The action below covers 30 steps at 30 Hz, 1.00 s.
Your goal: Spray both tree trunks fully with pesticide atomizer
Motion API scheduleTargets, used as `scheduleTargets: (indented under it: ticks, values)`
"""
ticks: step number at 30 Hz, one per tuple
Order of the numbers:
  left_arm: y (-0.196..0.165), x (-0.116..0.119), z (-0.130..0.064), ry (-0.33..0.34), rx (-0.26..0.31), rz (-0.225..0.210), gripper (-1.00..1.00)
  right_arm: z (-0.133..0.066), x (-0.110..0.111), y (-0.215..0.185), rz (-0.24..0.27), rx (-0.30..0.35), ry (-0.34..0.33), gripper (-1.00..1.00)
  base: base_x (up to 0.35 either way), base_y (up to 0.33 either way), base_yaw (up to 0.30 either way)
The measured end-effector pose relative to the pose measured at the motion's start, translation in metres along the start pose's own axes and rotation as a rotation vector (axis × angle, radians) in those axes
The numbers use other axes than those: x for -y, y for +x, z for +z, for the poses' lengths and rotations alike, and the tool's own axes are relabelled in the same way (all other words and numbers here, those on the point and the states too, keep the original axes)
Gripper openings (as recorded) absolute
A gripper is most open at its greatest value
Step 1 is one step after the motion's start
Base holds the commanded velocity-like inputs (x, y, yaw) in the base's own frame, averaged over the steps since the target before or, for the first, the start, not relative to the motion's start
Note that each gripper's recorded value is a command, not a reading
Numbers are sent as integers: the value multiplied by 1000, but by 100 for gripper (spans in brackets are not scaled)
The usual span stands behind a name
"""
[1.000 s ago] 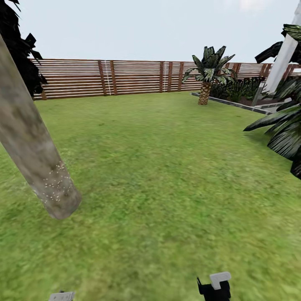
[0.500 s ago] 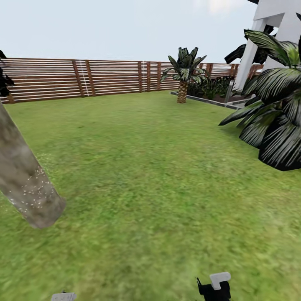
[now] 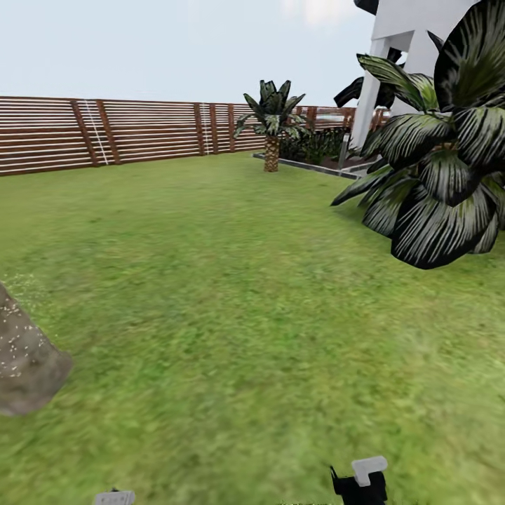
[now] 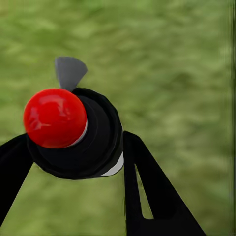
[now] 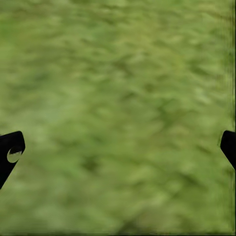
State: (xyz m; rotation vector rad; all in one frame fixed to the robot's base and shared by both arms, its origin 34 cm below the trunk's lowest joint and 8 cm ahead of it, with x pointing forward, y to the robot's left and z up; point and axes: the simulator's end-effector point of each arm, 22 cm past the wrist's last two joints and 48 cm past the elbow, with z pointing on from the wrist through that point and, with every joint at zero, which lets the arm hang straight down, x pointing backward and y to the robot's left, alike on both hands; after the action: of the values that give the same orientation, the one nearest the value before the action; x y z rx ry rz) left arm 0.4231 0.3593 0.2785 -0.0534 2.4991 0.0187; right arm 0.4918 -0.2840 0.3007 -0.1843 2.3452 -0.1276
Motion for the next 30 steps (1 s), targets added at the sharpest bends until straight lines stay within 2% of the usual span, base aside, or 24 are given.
scheduleTargets:
  ticks: [4,12,30]
  values:
    - [1,-1,0,-4,-2,1,-100,0,0,0,0,0,0,100,-118,0,-300]
    - [1,-1,0,-6,-2,1,-100,0,0,0,0,-1,-1,100,-322,73,-300]
    - [1,0,0,-6,-2,1,-100,0,0,1,0,-2,-1,100,-291,207,-300]
